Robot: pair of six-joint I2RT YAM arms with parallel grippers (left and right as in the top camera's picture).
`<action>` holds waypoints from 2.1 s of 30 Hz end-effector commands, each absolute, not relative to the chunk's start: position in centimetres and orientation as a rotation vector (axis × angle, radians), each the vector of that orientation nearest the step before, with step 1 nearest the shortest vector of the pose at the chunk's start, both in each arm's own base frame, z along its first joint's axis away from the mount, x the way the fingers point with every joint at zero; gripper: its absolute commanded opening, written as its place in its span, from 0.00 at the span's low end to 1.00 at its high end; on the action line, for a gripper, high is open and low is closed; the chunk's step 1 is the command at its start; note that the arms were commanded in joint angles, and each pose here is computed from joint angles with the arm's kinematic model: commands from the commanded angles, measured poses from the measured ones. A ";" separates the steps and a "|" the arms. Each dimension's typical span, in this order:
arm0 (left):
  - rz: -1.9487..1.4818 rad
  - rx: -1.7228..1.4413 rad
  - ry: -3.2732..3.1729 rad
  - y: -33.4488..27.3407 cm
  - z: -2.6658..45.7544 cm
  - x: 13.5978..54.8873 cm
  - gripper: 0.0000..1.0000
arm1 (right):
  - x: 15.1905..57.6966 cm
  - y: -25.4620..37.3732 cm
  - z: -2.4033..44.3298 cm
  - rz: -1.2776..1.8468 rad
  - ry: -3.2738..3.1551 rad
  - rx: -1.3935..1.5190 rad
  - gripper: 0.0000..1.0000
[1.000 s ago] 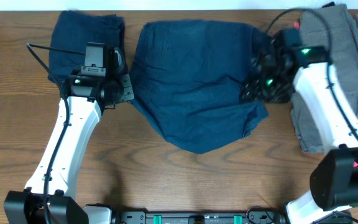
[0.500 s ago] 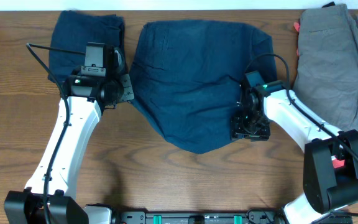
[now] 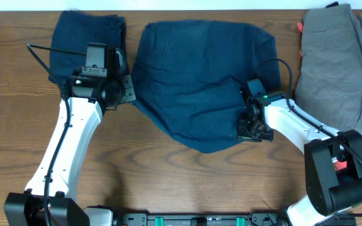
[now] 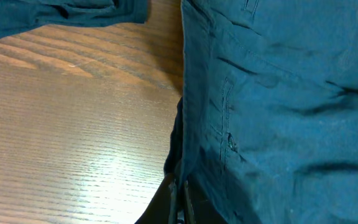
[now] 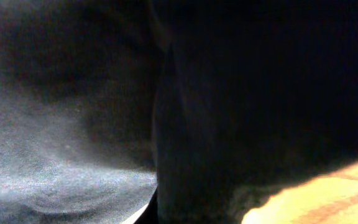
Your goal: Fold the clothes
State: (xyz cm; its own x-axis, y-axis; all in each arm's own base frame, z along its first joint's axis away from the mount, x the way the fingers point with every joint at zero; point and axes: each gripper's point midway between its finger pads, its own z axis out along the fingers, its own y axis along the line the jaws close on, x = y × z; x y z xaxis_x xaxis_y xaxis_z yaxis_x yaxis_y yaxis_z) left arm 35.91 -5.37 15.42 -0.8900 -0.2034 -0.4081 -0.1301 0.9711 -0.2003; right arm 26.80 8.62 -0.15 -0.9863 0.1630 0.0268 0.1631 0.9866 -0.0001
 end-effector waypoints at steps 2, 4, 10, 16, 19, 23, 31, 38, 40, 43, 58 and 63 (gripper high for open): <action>-0.226 -0.256 2.655 -5.2 16.3 36.4 0.06 | 29.0 7.3 2.2 0.046 -3.159 -0.264 0.01; -0.227 -0.255 2.648 -5.2 16.5 36.5 0.06 | 29.5 6.7 4.5 0.043 -3.172 -0.228 0.01; -0.237 -0.247 2.601 -5.2 18.1 36.5 0.06 | 30.9 4.8 11.3 -0.002 -3.255 -0.195 0.01; -0.263 -0.266 2.523 -5.2 20.8 35.9 0.06 | 30.9 4.0 16.8 -0.102 -3.309 -0.118 0.01; -0.273 -0.281 2.508 -5.2 21.3 35.7 0.06 | 31.6 4.2 17.9 -0.140 -3.342 -0.069 0.01; -0.270 -0.282 2.523 -5.2 20.7 35.8 0.06 | 33.3 4.5 17.5 -0.154 -3.382 -0.047 0.01; -0.243 -0.299 2.634 -5.3 17.4 36.0 0.06 | 35.3 5.1 11.4 -0.151 -3.247 0.013 0.01; -0.216 -0.316 2.741 -5.3 13.9 36.2 0.06 | 35.9 6.3 7.2 -0.238 -3.148 0.055 0.26; -0.212 -0.318 2.757 -5.3 13.3 36.3 0.06 | 35.3 6.6 7.4 -0.272 -3.126 0.074 0.39; -0.209 -0.320 2.764 -5.3 13.0 36.3 0.06 | 33.4 6.8 7.7 -0.292 -3.053 0.092 0.46; -0.177 -0.324 2.745 -4.9 13.1 36.7 0.06 | 24.7 7.9 2.5 -0.266 -2.784 0.076 0.45; -0.178 -0.324 2.743 -4.9 13.1 36.7 0.06 | 24.9 7.4 0.4 -0.213 -2.830 0.001 0.43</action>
State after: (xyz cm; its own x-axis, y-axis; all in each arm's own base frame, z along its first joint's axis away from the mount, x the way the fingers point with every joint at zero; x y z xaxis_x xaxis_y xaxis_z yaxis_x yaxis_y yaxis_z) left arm 36.00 -5.02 12.44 -0.9144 -0.2453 -0.3220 -0.1982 0.9649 -0.1723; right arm 24.78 7.57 0.58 -0.9470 -0.0735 0.3127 -0.0177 0.9839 0.1777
